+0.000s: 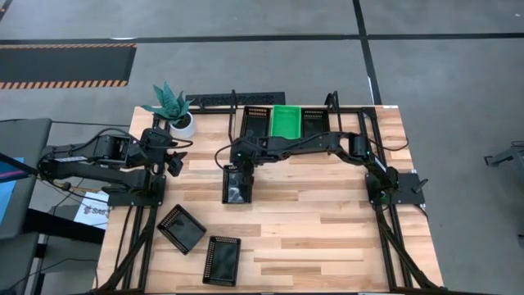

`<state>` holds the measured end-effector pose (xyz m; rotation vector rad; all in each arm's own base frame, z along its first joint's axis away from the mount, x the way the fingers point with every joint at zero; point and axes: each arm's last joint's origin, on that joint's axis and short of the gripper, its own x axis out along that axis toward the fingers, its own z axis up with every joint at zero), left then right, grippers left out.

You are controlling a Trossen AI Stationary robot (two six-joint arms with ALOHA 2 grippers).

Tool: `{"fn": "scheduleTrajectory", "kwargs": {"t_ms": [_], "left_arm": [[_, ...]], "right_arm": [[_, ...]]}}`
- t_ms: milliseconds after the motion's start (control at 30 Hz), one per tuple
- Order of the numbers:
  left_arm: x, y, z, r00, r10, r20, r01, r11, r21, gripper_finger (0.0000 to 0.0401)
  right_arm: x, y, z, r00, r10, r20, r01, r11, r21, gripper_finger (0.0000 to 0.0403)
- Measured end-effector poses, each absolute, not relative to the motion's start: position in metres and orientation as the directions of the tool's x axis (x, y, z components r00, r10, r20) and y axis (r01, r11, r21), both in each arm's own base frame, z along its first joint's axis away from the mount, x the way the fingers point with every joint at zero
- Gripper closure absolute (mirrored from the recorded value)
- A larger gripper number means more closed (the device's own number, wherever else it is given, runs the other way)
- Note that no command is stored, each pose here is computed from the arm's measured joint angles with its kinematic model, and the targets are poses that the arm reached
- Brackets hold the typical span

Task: Stack baskets on shelf by color
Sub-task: Stack the black basket on top of the black basket on the shelf

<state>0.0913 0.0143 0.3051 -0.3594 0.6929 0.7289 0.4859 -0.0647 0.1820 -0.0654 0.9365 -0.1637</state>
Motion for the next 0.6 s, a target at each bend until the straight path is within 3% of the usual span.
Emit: {"fn": "scheduleTrajectory", "kwargs": {"t_ms": [600], "left_arm": [[0.0913,0.0142,0.3051,0.541,0.485,-0.688,-0.711,0.700,-0.066,0.0165]], "right_arm": [[0.4851,-0.0642,0.1746,0.592,-0.154,-0.791,0.089,0.988,-0.126,0.0246]]}}
